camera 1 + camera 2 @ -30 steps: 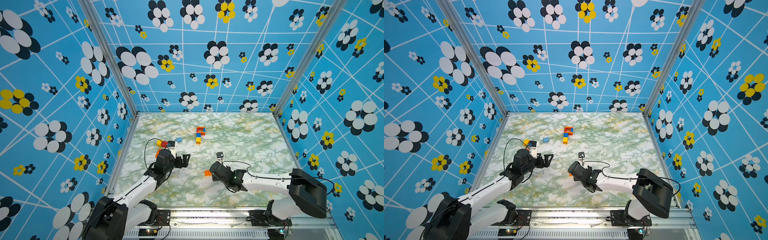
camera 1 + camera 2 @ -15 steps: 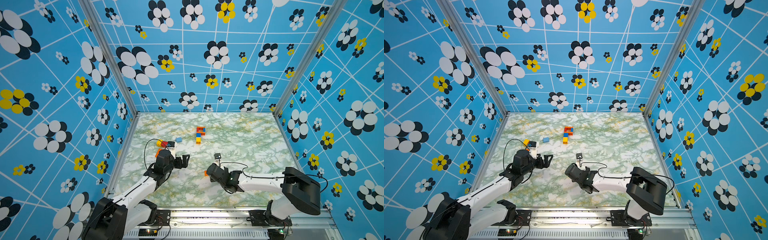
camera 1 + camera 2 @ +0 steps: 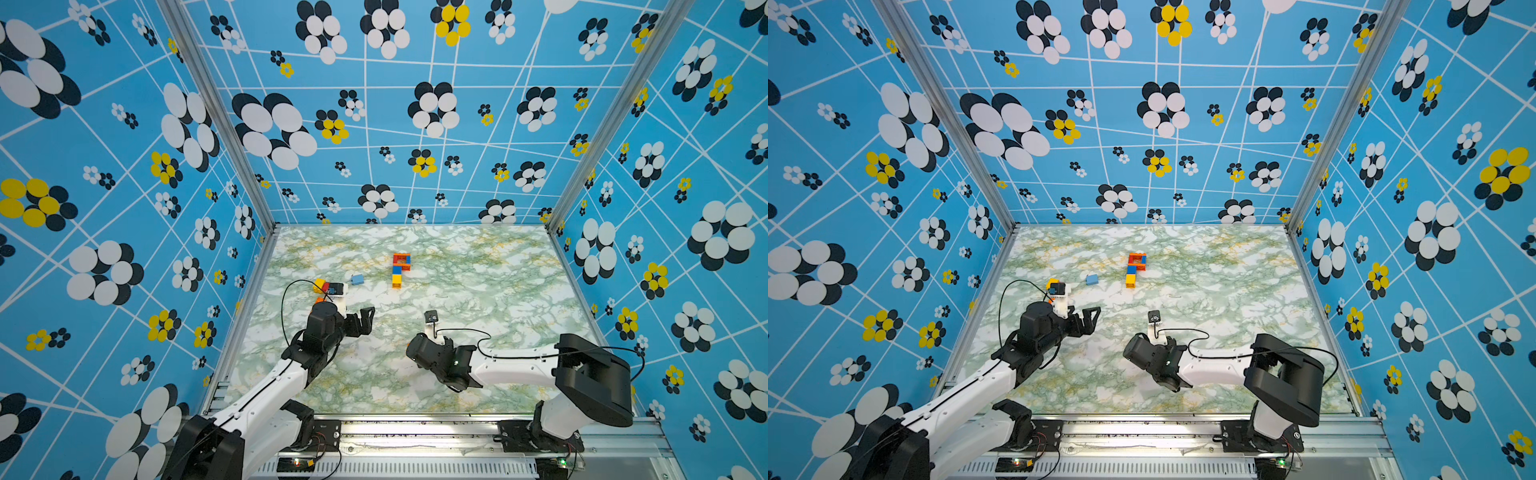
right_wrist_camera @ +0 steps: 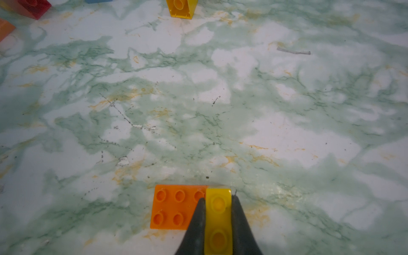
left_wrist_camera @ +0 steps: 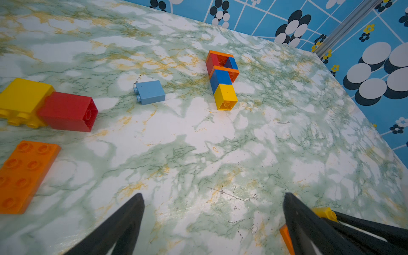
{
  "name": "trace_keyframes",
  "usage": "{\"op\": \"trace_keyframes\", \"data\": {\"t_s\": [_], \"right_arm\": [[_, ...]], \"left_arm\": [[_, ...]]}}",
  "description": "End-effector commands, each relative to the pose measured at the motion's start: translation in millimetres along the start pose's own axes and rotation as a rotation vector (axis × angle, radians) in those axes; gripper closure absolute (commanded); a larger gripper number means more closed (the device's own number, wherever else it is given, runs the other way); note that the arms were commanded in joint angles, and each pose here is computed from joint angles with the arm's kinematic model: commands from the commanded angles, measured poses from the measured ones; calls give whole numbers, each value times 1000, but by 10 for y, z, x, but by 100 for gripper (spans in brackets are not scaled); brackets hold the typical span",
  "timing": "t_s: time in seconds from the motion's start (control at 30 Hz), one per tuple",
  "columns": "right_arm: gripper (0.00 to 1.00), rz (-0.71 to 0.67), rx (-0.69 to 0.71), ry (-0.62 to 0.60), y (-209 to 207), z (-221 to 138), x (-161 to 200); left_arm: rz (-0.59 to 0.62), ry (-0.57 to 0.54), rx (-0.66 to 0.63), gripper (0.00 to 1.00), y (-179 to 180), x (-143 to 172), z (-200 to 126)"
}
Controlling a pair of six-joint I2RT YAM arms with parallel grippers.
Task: Assemble the letter p with lego
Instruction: Assemble the lego brick with the lego brick.
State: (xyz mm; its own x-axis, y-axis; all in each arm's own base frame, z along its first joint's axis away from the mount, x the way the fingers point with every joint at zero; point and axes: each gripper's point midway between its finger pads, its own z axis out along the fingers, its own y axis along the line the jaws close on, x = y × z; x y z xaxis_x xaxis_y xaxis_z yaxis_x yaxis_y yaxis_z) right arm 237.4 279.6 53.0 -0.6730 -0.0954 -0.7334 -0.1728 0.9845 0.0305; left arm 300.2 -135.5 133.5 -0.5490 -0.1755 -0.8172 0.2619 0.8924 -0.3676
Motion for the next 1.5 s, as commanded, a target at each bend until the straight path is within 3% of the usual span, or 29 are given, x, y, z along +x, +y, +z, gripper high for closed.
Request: {"op": "trace_keyframes", "data": {"t_s": [0.0,0.5,0.73,0.9,1.1,1.3,1.47], "right_arm": [[100,-68,65,114,-136,106,351],[100,-123,96,93,25,224,216],[100,-92,132,184,-89,229,512],[100,-206,217,241,-272,174,582],[100,-135,136,245,-235,287,746],[100,-149,186,295,-306,355,865],[100,-117,175,253,-333,275,701]], "left_arm": [[13,15,-49,1,120,93,-32],[-33,-12,-66,1,174,55,12],[-77,14,-38,1,132,73,34],[-58,-11,-65,1,179,40,-25],[-17,-6,-116,1,262,36,-25],[13,-6,-144,1,310,32,-40],[34,24,-113,1,261,75,35]]}}
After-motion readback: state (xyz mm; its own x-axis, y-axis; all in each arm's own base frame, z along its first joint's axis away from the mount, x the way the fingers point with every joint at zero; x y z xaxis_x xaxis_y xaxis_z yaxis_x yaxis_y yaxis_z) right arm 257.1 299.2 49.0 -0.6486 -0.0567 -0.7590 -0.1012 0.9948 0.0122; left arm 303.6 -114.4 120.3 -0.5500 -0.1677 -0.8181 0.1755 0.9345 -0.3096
